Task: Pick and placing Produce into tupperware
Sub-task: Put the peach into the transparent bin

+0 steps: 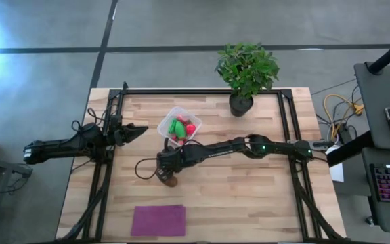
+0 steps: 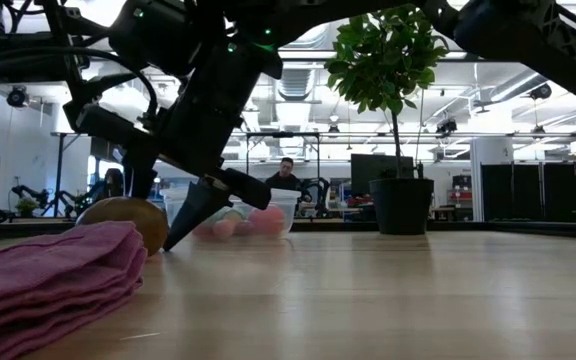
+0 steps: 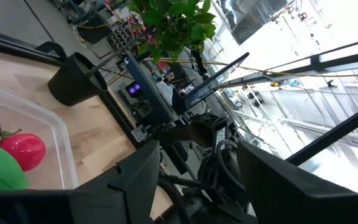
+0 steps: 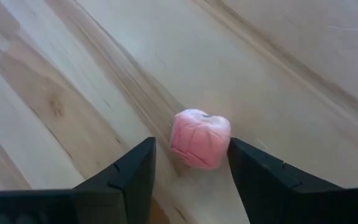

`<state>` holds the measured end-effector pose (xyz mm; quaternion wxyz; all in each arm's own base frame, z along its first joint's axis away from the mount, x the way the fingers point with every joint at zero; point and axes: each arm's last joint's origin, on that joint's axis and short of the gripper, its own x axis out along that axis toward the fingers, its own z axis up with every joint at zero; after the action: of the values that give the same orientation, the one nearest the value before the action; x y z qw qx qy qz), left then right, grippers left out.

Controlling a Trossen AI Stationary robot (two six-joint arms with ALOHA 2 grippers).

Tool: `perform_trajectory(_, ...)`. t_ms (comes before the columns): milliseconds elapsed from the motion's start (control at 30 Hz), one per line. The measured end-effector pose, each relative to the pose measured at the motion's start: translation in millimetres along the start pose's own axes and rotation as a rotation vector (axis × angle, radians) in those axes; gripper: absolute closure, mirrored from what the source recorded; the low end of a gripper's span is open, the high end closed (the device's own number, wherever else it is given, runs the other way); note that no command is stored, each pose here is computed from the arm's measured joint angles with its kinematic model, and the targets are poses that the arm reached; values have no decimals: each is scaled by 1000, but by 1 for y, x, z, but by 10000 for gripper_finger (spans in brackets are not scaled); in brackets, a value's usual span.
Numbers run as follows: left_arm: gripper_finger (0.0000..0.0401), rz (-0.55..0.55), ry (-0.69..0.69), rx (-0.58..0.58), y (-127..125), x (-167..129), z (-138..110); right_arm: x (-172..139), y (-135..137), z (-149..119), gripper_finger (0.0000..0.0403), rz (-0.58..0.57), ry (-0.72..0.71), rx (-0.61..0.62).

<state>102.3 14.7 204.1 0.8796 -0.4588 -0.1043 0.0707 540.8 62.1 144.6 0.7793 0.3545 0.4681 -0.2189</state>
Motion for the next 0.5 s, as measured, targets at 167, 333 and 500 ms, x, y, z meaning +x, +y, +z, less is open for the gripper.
perform_trajectory(167,200,0,0,0,0,0,0,0,0,0,216,3,-3,5)
perform_trajectory(333,200,0,0,0,0,0,0,0,0,0,246,5,-4,1)
perform_trajectory(500,200,0,0,0,0,0,0,-1,3,2,285,29,-8,-20)
